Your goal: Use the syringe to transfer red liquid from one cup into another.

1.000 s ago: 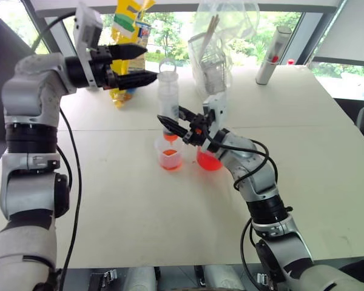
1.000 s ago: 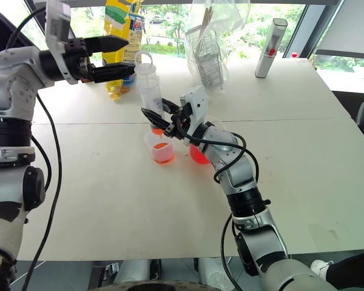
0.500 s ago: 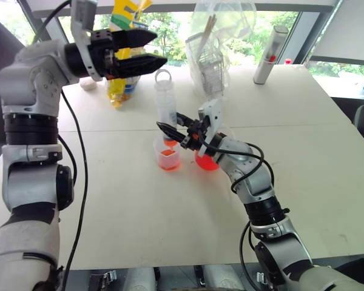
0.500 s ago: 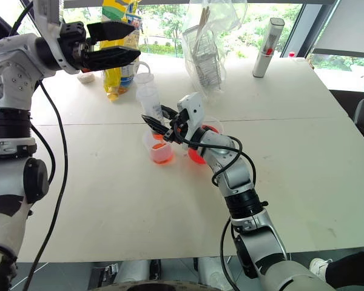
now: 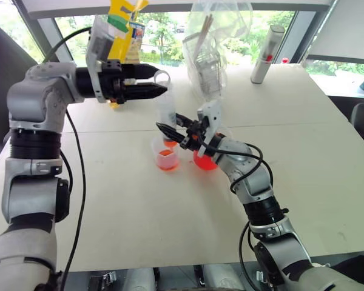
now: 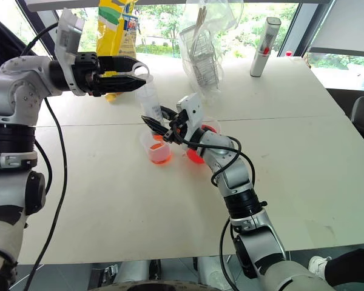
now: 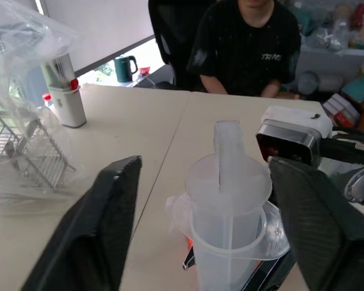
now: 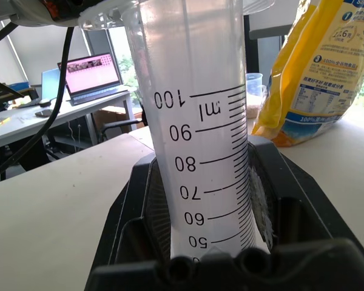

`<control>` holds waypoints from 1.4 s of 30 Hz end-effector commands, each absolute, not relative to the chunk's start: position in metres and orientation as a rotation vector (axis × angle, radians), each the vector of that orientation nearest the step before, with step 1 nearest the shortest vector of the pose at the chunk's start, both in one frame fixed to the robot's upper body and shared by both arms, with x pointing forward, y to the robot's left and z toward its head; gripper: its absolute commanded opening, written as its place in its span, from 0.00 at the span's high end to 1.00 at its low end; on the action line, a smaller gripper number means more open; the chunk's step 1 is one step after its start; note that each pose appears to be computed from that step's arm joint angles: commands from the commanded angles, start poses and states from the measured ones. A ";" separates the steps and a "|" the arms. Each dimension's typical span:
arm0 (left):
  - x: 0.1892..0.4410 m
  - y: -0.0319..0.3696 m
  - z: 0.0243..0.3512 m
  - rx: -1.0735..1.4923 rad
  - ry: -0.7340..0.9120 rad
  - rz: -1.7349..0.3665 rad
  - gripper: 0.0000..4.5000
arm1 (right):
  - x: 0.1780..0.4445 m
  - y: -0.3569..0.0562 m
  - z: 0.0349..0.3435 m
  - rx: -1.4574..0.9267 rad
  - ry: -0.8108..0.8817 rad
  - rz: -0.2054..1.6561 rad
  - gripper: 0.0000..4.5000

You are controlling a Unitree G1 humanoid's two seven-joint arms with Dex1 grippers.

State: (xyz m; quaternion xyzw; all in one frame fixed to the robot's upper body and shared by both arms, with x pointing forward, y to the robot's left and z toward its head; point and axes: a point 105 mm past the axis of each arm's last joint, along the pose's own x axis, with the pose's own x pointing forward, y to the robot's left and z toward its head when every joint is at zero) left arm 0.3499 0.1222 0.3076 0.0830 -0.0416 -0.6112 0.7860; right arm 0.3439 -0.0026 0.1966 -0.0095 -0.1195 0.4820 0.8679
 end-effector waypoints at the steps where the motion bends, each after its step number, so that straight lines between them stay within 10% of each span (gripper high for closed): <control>1: 0.346 0.122 0.322 0.198 -0.153 -1.315 0.70 | 0.338 0.003 0.216 -0.022 -0.332 1.030 0.69; 4: 0.346 0.121 0.321 0.197 -0.152 -1.320 0.98 | 0.338 0.003 0.215 -0.024 -0.331 1.031 0.69; 42: 0.344 0.123 0.249 0.344 0.058 -1.322 0.98 | 0.320 -0.004 0.294 0.005 -0.465 1.065 0.69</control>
